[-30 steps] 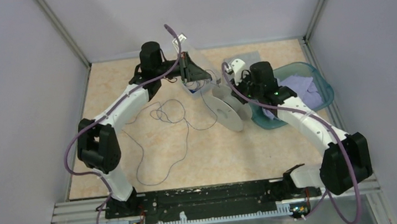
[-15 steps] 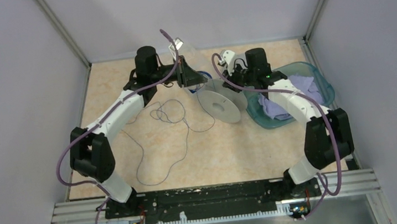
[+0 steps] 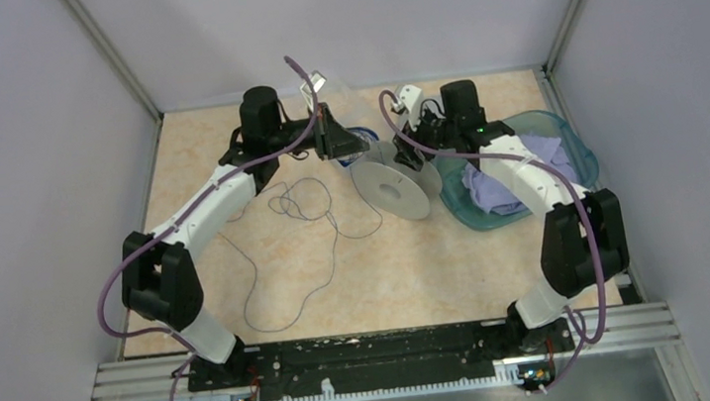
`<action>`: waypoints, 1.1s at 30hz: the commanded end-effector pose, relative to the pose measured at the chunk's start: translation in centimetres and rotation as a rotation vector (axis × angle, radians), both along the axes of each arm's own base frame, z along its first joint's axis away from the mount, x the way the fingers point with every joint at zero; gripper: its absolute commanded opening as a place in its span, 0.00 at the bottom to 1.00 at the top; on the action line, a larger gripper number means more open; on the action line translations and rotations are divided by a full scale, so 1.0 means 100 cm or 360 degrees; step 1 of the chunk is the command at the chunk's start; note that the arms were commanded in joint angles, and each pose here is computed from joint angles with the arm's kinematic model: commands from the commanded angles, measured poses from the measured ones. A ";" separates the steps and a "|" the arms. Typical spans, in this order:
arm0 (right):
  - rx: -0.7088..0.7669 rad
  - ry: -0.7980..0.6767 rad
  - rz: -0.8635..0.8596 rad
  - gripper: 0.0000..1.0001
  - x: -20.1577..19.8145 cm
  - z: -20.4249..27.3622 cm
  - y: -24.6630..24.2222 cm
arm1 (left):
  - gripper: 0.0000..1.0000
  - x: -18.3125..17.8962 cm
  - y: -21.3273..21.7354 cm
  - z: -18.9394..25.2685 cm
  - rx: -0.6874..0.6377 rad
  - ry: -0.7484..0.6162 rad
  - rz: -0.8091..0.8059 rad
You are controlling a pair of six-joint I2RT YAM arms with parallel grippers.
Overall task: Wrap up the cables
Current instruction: Wrap the cable around the cable reel.
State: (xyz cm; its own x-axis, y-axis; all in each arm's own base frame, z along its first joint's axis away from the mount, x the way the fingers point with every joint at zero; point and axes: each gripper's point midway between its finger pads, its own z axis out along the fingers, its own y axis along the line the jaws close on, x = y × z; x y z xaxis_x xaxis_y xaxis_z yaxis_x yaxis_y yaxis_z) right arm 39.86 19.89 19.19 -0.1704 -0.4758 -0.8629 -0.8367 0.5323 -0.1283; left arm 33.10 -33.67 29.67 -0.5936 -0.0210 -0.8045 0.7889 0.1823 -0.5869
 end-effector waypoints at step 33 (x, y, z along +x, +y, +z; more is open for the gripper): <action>0.0551 -0.0082 0.0267 0.34 -0.085 0.132 0.049 | 0.00 -0.003 -0.004 0.030 -0.0143 0.0270 0.0072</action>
